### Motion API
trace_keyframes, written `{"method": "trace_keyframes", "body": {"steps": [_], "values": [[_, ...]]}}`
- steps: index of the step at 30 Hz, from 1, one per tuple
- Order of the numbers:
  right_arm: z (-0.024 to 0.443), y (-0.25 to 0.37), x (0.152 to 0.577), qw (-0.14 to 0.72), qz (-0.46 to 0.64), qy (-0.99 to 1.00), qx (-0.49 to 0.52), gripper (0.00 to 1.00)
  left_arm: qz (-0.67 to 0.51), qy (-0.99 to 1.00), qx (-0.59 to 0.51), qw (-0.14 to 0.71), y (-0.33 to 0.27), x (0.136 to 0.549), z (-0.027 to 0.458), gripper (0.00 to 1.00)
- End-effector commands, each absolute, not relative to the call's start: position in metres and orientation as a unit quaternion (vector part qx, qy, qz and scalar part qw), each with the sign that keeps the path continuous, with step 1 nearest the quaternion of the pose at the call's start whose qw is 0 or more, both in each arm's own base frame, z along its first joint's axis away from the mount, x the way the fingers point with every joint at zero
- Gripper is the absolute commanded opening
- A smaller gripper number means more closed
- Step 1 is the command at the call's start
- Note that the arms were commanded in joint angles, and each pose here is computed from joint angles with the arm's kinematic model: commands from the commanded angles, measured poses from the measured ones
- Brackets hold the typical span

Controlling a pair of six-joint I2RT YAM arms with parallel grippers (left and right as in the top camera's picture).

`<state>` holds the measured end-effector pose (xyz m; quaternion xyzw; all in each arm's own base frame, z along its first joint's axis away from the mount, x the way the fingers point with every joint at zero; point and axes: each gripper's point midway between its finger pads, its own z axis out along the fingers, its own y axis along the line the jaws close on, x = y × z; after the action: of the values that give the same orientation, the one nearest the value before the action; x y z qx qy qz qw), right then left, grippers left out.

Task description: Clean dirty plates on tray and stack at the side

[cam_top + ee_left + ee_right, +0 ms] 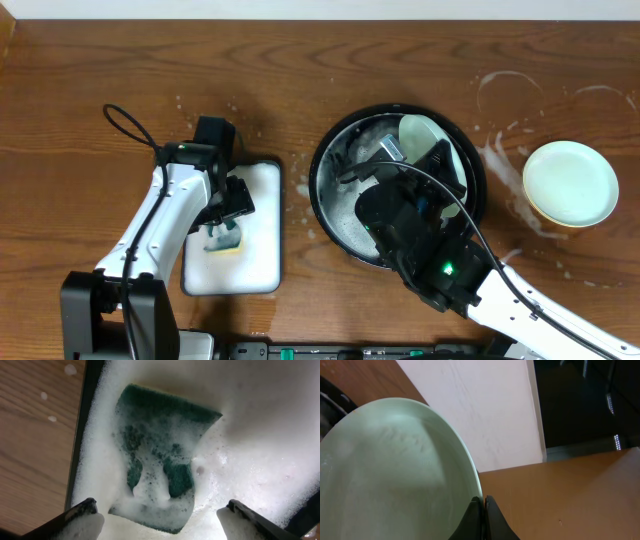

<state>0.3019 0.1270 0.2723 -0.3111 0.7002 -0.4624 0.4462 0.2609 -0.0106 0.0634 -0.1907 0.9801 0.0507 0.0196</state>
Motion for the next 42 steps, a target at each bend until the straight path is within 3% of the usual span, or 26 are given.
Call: {"method": "trace_keyframes", "body": {"steps": [1,42], "values": [[0.286,0.127,0.298,0.458,-0.465,0.697,-0.297,0.01,0.052,0.980,-0.192,0.019,-0.009,0.261,0.064,0.82],[0.283,0.114,0.305,0.489,-0.426,0.729,-0.221,0.01,0.052,0.980,-0.192,0.019,-0.009,0.261,0.064,0.82]]}}
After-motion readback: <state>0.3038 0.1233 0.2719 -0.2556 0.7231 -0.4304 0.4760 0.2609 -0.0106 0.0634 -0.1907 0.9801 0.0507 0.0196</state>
